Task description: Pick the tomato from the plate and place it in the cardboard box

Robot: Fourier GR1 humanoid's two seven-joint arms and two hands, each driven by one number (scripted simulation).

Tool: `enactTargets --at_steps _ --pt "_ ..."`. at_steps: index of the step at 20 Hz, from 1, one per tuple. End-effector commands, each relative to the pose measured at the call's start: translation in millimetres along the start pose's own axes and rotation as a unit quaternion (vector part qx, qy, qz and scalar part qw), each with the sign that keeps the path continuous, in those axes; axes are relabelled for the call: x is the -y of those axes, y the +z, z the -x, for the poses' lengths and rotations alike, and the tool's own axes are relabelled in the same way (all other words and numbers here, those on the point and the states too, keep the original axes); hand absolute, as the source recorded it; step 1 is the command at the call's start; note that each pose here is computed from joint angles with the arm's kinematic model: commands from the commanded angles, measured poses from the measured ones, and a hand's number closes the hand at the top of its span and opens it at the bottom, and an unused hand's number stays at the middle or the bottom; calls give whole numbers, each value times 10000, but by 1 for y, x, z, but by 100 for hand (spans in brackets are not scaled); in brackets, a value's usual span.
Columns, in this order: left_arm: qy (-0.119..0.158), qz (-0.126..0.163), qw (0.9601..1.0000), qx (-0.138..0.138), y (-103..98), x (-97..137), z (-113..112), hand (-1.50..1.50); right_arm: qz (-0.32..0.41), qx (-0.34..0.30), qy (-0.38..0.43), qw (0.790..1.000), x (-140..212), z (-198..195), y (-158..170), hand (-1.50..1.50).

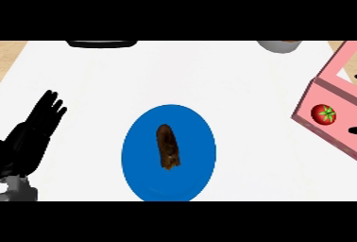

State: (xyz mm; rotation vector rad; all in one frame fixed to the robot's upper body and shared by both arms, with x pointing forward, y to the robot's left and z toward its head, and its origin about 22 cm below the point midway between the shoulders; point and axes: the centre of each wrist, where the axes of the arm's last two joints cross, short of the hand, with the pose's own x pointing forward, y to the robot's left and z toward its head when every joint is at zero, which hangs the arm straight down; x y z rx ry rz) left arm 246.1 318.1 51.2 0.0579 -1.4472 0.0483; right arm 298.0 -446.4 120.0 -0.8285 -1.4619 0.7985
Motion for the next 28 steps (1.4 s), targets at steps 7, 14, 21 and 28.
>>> enactTargets --at_steps 7,14,21,28 --pt "18 -37 10000 -42 -3 -9 3 0 1512 -113 -2533 9554 34 32 16 -150" --pt "-57 36 10000 -10 6 -5 3 0 1721 -480 -3019 9364 80 84 49 -150" --pt "8 97 9999 -28 -2 -7 -9 0 1523 -229 -3015 9409 133 116 93 -150" --pt "98 150 9998 9 3 11 -1 0 1456 -239 -2777 9493 133 126 97 -150"
